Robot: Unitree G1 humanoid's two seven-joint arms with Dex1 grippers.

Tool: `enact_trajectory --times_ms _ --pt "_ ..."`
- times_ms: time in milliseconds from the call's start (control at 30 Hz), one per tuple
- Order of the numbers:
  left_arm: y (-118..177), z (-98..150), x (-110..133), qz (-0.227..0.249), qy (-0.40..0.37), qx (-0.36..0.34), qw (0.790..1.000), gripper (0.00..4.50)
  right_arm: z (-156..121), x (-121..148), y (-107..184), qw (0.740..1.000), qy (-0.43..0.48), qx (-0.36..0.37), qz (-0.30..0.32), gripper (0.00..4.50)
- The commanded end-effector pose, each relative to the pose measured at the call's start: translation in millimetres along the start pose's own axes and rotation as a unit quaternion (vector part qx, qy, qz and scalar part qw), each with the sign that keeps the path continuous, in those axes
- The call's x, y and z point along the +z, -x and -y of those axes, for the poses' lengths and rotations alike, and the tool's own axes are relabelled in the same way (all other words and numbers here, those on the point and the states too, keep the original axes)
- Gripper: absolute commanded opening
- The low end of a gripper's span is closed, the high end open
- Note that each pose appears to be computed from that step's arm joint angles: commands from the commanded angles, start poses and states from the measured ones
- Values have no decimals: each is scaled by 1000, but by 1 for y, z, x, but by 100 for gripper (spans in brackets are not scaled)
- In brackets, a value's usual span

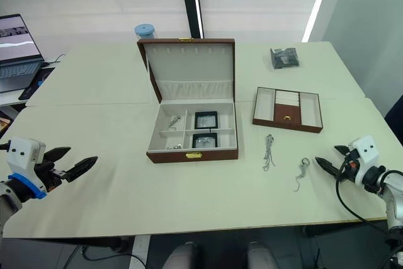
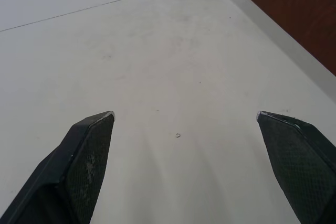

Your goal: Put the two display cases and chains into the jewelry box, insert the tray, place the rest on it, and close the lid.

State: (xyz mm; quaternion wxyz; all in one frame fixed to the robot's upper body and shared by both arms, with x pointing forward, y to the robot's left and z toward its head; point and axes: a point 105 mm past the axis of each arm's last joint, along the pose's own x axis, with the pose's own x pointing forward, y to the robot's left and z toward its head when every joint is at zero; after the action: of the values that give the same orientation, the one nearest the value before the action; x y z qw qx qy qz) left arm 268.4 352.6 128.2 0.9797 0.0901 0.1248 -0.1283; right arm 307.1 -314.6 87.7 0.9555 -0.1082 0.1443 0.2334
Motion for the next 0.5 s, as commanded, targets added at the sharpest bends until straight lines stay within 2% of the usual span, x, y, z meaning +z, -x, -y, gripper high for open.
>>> enact_trajectory --times_ms 33,133,267,367,500 --pt "6 -6 16 25 -22 15 999 450 6 16 6 1000 25 -6 13 448" --pt "5 -4 15 24 -25 13 999 450 3 22 5 999 26 2 19 448" --pt "1 12 19 29 -39 -18 999 450 -6 39 1 998 31 37 37 448" --pt "-3 33 28 47 -45 -56 996 450 -21 52 -3 994 49 93 29 448" --pt "-6 69 29 47 -52 -125 990 450 -32 78 -8 984 86 153 13 448"
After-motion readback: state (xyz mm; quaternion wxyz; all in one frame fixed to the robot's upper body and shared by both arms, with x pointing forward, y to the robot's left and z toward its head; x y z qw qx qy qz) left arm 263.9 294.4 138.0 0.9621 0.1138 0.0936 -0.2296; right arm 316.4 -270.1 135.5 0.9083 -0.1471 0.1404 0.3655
